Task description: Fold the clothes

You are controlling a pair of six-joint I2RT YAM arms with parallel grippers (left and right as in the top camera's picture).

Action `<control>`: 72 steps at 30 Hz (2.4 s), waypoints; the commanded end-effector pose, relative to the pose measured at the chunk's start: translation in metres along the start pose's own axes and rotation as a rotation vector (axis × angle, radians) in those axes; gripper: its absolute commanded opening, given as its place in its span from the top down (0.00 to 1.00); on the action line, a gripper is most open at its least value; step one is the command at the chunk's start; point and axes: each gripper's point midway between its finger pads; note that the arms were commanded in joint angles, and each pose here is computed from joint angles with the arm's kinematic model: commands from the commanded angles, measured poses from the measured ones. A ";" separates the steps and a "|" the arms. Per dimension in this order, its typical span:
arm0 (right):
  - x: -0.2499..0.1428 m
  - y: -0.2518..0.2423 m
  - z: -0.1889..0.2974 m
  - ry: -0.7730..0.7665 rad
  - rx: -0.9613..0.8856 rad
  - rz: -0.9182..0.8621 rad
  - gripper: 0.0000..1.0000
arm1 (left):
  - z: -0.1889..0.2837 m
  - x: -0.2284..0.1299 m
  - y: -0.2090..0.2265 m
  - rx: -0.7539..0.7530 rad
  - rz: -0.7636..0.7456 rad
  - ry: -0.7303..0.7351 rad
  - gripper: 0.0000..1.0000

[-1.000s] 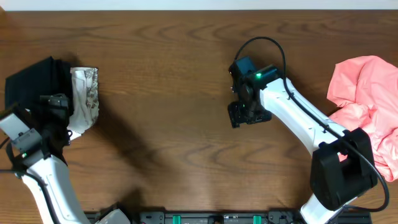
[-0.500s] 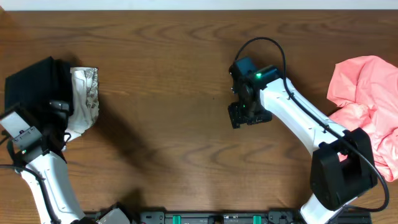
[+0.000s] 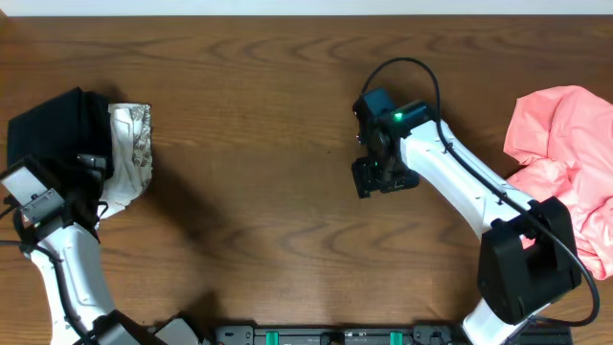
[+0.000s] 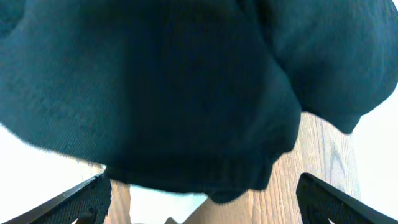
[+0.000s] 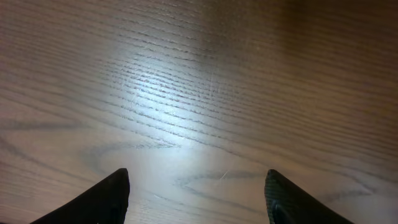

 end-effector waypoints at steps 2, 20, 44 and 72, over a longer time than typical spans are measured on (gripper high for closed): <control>0.002 -0.006 0.001 -0.005 -0.004 -0.011 0.33 | 0.000 0.011 0.000 0.009 -0.022 -0.047 0.05; 0.003 -0.005 0.001 -0.007 -0.004 -0.011 0.33 | 0.003 0.009 -0.002 0.000 -0.025 -0.037 0.47; 0.003 -0.005 0.001 -0.009 -0.003 -0.012 0.33 | 0.011 0.012 -0.012 -0.045 -0.032 -0.050 0.50; 0.004 -0.006 0.001 -0.010 -0.003 -0.019 0.33 | 0.027 0.009 -0.014 -0.035 -0.061 -0.037 0.94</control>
Point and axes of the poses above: each gripper's point midway between its finger pads, its own z axis back along the fingers, its own y axis along the line the jaws close on, x = y × z, and after that the axes turned 1 degree about -z, right-handed
